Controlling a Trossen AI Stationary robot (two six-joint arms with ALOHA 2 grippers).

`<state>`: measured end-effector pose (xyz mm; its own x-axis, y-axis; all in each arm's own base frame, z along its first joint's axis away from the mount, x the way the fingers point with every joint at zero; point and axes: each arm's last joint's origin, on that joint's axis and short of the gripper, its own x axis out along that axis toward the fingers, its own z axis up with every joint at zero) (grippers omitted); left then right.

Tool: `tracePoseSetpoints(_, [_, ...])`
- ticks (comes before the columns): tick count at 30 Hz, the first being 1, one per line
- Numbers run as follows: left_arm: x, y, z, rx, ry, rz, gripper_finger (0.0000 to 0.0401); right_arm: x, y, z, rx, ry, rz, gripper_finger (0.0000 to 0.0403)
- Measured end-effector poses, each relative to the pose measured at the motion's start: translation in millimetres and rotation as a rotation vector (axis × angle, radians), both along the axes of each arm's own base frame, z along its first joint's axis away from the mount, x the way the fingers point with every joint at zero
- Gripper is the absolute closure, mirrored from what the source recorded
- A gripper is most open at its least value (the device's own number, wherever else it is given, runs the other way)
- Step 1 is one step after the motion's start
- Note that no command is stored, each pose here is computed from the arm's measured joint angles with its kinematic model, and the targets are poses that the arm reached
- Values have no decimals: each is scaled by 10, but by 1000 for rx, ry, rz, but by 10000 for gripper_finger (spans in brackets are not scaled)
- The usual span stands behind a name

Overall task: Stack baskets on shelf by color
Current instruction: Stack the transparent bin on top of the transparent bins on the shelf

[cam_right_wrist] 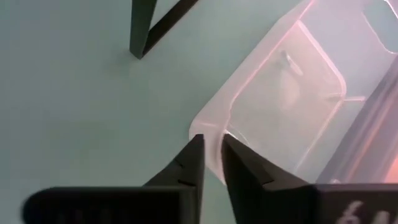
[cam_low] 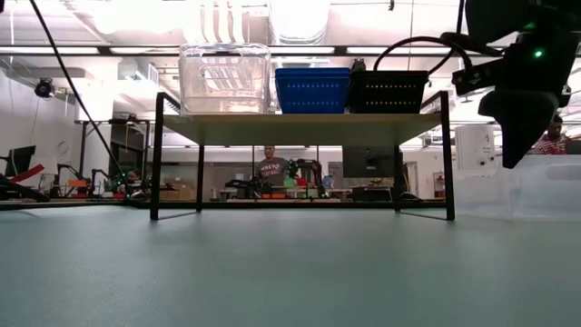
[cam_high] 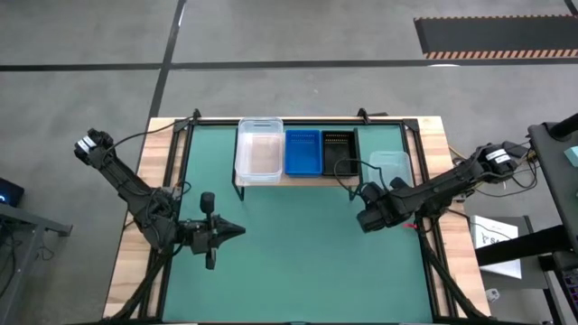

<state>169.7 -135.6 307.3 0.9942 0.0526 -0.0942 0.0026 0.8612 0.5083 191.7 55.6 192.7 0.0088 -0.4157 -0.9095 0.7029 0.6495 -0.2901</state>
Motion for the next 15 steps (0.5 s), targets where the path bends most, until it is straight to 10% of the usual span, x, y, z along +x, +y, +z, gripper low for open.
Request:
tracePoseSetpoints(8, [1,0,8,-8,-8,0,401,-20,17,109,97,-24,3,391])
tracePoseSetpoints(15, [1,-1,21,-16,-17,0,401,41,220,247,426,5,174,394])
